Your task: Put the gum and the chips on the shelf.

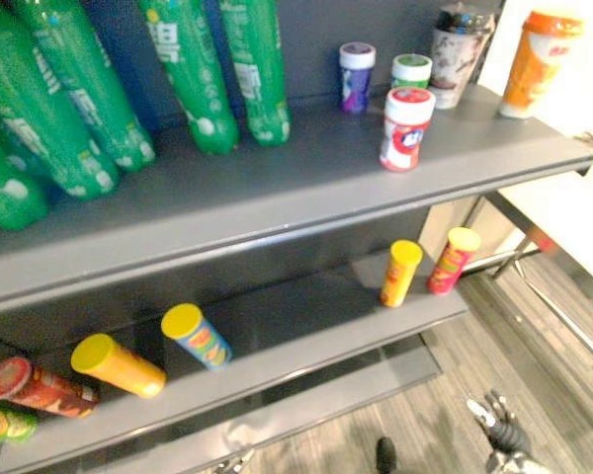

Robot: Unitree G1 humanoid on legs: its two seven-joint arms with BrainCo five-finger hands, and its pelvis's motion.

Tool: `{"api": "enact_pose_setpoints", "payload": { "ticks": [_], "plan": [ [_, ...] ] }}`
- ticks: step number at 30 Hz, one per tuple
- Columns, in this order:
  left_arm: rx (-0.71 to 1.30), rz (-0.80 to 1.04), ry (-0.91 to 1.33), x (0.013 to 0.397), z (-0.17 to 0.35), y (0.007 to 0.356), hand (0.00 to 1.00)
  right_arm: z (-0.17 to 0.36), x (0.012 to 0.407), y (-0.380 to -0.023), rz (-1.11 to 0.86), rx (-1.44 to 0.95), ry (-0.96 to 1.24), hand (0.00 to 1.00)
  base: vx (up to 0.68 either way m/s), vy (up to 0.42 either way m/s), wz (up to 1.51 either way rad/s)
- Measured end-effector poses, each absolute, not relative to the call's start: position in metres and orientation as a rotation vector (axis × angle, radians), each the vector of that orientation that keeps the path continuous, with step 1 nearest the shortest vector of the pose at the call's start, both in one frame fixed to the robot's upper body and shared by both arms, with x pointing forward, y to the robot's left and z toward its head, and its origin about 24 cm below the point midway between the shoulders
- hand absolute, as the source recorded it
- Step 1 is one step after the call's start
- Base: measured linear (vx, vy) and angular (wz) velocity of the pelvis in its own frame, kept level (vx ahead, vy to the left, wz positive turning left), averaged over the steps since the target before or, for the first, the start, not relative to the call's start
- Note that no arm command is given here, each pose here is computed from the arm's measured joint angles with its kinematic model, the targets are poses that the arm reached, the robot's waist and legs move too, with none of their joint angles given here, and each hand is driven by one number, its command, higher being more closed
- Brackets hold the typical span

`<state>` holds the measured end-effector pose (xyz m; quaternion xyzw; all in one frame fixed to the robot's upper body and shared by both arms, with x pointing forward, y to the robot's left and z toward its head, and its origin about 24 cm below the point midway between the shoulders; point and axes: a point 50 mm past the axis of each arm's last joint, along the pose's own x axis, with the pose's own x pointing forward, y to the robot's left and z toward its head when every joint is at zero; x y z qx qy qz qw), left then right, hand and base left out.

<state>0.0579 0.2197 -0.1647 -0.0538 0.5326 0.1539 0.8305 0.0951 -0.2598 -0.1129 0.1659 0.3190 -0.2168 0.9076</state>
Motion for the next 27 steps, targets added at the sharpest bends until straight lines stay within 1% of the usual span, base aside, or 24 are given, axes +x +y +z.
{"api": "enact_pose_setpoints", "payload": {
  "ticks": [3,7,10,14,22,27],
  "plan": [
    [-0.11,0.334,1.128,0.059,-0.165,0.219,0.0,-0.136,0.078,-0.254,-0.543,0.363,0.803,0.0,-0.04,-0.037,0.04],
    [-0.11,0.345,1.122,0.063,-0.165,0.217,0.0,-0.15,0.062,-0.245,-0.611,0.397,0.904,0.0,-0.03,-0.021,0.03],
    [-0.104,0.357,1.119,0.062,-0.165,0.217,0.0,-0.152,0.063,-0.24,-0.647,0.403,0.915,0.0,-0.01,-0.008,0.02],
    [-0.12,0.4,1.109,0.061,-0.165,0.217,0.0,-0.155,0.063,-0.235,-0.618,0.341,0.95,0.0,0.0,-0.019,0.1],
    [-0.124,0.394,1.103,0.062,-0.165,0.219,0.0,-0.162,0.054,-0.228,-0.614,0.399,1.007,0.0,0.01,-0.013,0.07],
    [-0.221,0.434,1.009,0.089,-0.16,0.216,0.0,-0.16,0.071,-0.235,-0.652,0.435,0.96,0.0,-0.05,0.029,0.16]
  ]
}}
